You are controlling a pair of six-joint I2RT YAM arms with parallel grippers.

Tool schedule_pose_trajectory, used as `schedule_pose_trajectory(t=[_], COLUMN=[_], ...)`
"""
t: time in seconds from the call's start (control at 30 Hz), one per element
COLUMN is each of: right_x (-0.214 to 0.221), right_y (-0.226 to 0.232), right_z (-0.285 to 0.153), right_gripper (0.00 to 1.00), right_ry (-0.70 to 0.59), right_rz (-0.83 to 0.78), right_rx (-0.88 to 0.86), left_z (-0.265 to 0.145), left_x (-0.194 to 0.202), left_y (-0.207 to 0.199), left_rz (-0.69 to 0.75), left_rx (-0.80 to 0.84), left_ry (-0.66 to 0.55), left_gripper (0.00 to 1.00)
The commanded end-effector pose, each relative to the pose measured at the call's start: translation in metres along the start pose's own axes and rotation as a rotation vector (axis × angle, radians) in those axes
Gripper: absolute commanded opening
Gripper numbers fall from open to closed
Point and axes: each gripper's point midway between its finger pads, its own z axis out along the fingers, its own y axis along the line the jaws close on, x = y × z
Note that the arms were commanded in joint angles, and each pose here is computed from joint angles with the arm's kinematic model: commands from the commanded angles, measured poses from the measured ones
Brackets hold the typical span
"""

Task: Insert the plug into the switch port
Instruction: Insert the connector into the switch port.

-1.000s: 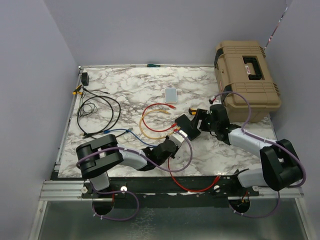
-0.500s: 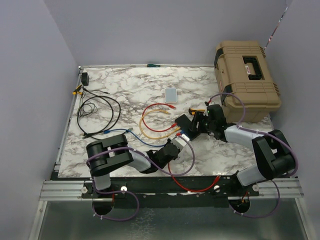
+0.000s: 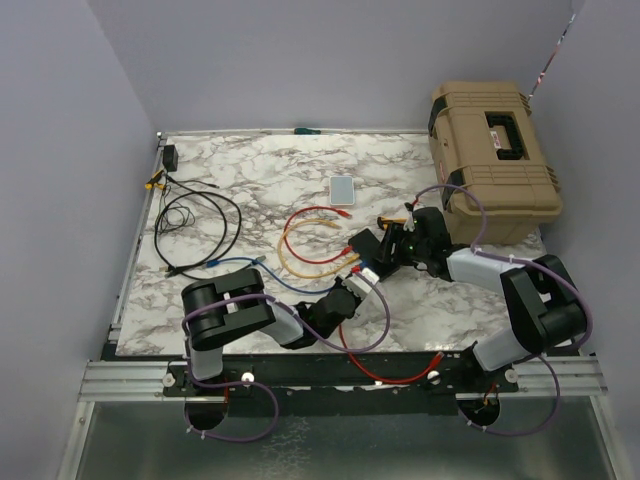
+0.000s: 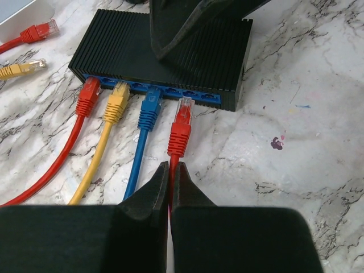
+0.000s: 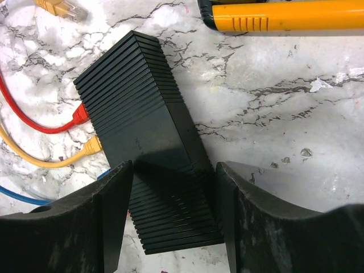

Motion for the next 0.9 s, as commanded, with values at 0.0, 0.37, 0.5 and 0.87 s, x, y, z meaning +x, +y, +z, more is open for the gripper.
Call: schedule_pose_trajectory(t=[0.0, 0.37, 0.5, 0.87], right_x=[0.0060, 0.0087, 0.0098, 0.0110], right_y=[0.0007, 0.0023, 0.0020, 0.0025], right_z=[0.0033, 0.0059, 0.0068, 0.0075], right_gripper=[0.61, 0.61, 0.60, 0.60], right_ry=[0.038, 0.055, 0.061, 0.067], right_rz=[-0.013, -0.015, -0.013, -0.014], right_rx=[-0.016, -0.029, -0.030, -0.034], left_z=[0.0016, 0.0028, 0.0047, 0.0025], left_x=[-0.0036, -0.0023, -0.0028, 0.0019], left_y=[-0.0039, -0.0047, -0.0058, 0.0021], left_rz=[0.004, 0.014, 0.014, 0.011], left_rx=[0.002, 0.003, 0.003, -0.035], left_ry=[-0.036, -0.037, -0.039, -0.030], left_gripper=[0.00, 0.00, 0.00, 0.00])
